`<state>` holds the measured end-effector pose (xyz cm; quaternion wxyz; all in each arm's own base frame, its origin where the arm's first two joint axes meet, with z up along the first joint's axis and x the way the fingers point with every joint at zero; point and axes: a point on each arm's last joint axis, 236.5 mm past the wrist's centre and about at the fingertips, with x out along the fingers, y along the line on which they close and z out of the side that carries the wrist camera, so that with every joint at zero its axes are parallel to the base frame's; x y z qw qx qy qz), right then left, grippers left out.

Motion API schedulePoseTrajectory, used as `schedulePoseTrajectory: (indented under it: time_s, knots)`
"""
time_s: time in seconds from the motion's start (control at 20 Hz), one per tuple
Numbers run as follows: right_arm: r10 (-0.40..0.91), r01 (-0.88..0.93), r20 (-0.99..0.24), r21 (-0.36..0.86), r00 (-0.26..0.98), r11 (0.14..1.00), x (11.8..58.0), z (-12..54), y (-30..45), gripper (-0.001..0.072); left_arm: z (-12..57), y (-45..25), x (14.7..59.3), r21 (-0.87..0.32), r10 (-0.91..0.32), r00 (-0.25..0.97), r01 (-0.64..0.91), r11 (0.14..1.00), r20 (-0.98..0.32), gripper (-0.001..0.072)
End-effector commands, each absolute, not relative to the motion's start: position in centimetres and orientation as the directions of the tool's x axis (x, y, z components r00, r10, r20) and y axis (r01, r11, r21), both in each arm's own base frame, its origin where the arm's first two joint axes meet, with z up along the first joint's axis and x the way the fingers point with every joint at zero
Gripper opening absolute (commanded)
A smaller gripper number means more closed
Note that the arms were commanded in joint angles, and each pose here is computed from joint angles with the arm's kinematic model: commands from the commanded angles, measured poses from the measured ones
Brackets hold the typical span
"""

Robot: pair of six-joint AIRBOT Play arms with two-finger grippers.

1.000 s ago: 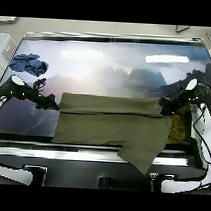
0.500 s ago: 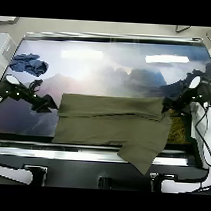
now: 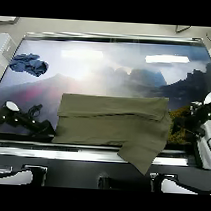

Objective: Fold the clothes and pants, and hang the long-sleeved shirts on hangers.

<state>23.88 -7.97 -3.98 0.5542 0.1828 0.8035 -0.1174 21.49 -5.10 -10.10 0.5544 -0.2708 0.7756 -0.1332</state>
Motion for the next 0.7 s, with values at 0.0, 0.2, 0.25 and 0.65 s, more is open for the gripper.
schedulePoseTrajectory:
  time_s: [0.0,0.2,0.25,0.65]
  knots:
    - [0.167,0.428,-0.937,0.02,-0.308,0.904,22.8,-3.9,-7.8,0.0557,-11.5,-6.0,19.4,-0.518,-0.577,-0.228,-0.27,0.812,-0.785,0.0416]
    - [0.174,0.43,-0.936,0.028,-0.305,0.902,22.9,-3.9,-7.6,0.0549,-11.3,-6.7,20.7,-0.545,-0.604,-0.177,-0.29,0.787,-0.777,0.03]
    - [0.175,0.43,-0.936,0.028,-0.307,0.902,22.9,-3.9,-7.6,0.0549,-11.3,-6.9,20.9,-0.548,-0.607,-0.17,-0.294,0.784,-0.777,0.0208]
    - [0.297,0.431,-0.887,0.127,-0.354,0.893,17.3,-7.8,-2.9,0.0559,-11.2,-7.1,21.0,-0.554,-0.612,-0.165,-0.294,0.779,-0.774,0.0024]
